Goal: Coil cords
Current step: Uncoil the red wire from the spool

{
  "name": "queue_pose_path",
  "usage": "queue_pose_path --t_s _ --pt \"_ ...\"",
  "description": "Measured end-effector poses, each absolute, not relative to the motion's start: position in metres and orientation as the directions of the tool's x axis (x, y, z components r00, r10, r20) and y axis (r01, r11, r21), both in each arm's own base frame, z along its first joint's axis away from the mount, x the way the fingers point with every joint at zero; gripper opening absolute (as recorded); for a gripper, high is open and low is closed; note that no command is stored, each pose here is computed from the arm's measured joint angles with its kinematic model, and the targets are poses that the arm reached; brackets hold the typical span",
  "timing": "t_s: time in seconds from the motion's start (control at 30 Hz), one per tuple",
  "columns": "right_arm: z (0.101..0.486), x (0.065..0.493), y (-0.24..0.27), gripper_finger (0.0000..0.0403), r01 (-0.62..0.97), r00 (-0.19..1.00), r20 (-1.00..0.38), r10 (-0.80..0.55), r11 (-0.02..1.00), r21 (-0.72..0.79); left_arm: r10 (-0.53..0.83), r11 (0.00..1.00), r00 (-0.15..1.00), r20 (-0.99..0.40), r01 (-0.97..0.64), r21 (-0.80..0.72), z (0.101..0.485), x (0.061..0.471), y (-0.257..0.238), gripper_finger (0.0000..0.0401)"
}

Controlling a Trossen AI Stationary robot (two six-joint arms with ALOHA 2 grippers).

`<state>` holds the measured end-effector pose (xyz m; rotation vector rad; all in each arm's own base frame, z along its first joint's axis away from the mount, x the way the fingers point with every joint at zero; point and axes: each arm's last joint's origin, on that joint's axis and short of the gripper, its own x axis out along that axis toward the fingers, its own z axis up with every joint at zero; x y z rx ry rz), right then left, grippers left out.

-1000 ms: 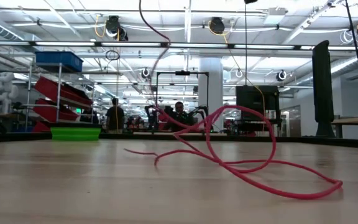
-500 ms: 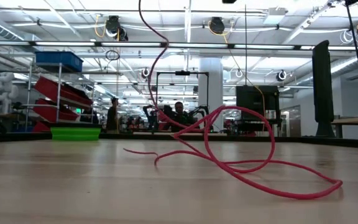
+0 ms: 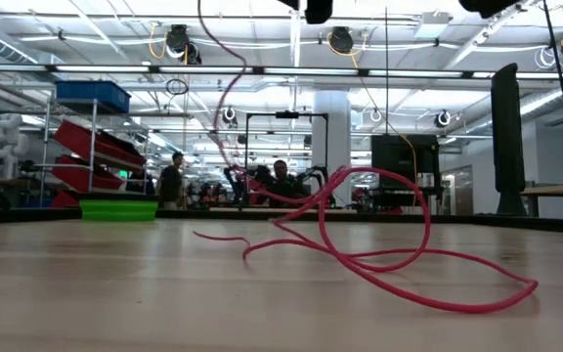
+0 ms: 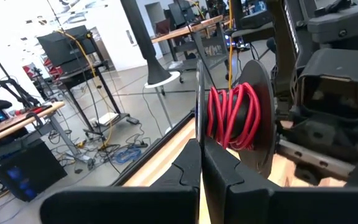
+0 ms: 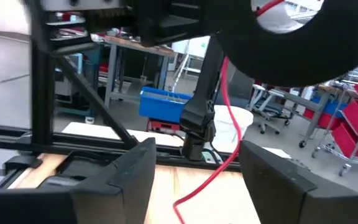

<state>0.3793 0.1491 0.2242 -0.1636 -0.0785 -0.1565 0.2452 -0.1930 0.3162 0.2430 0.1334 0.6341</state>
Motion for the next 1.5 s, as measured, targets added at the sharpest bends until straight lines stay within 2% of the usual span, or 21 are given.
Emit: queue_pose_path --t_s 0.17,0.67,0.73,1.03,1.5 --pt "0.2227 0.3873 0.1528 0.0172 0.156 0.987 0.071 -0.146 0.977 -0.147 0.600 0.779 0.798 -0.049 -0.569 0.264 0.3162 0.2452 -0.1930 0.0004" --pt "0.2215 0.3888 0.1529 0.0013 0.153 0.987 0.061 -0.146 0.979 -0.132 0.600 0.779 0.799 -0.049 -0.568 0.266 0.3162 0.2451 -0.1931 0.0004" --pt "0.2212 0.3887 0.1531 0.0003 0.153 0.988 0.058 -0.146 0.979 -0.134 0.600 0.779 0.799 -0.049 -0.568 0.265 0.3162 0.2451 -0.1931 0.0004" --pt "0.2196 0.3886 0.1534 0.0028 0.150 0.988 0.044 -0.145 0.979 -0.140 0.599 0.780 0.799 -0.049 -0.569 0.260 0.3162 0.2451 -0.1932 0.0004" --pt "0.2158 0.3887 0.1536 0.0097 0.144 0.990 0.010 -0.144 0.979 -0.146 0.600 0.779 0.799 -0.049 -0.569 0.262 0.3162 0.2451 -0.1931 0.0004"
